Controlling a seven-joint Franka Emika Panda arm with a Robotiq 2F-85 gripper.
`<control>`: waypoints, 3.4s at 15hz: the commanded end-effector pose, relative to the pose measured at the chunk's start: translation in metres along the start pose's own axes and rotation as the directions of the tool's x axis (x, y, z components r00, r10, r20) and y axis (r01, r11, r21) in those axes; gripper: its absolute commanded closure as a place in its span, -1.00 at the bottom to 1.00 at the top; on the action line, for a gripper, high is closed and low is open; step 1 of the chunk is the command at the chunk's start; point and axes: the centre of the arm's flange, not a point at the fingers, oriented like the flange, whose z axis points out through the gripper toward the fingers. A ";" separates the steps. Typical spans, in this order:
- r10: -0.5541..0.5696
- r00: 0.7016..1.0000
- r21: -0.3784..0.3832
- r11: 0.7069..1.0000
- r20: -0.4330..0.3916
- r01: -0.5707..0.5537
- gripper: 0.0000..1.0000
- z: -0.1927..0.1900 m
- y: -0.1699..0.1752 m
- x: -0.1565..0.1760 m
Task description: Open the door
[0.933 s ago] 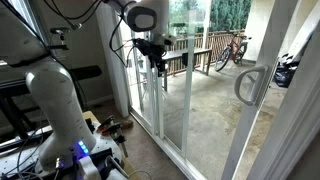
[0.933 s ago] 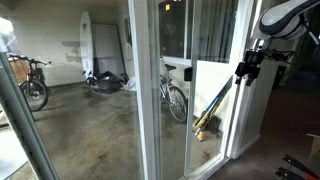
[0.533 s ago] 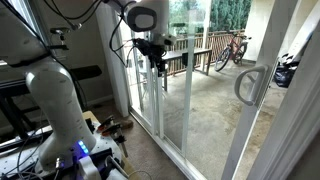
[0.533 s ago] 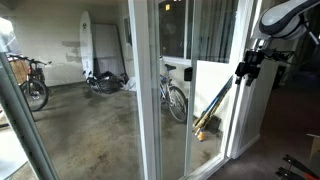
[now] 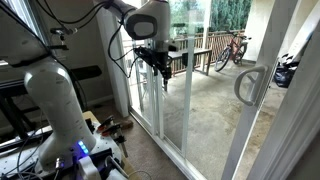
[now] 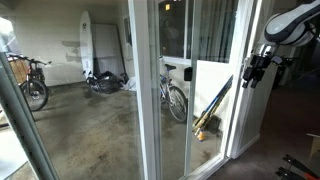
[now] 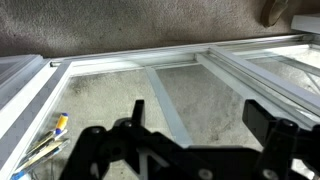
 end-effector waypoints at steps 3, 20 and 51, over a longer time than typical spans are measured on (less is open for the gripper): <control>-0.055 0.980 -0.082 0.996 -0.191 0.040 -1.00 -0.008 0.117 -0.024; -0.026 0.861 -0.098 0.995 -0.508 -0.028 -1.00 -0.092 0.257 -0.038; -0.055 0.811 -0.188 0.980 -0.583 -0.069 -1.00 -0.049 0.297 0.101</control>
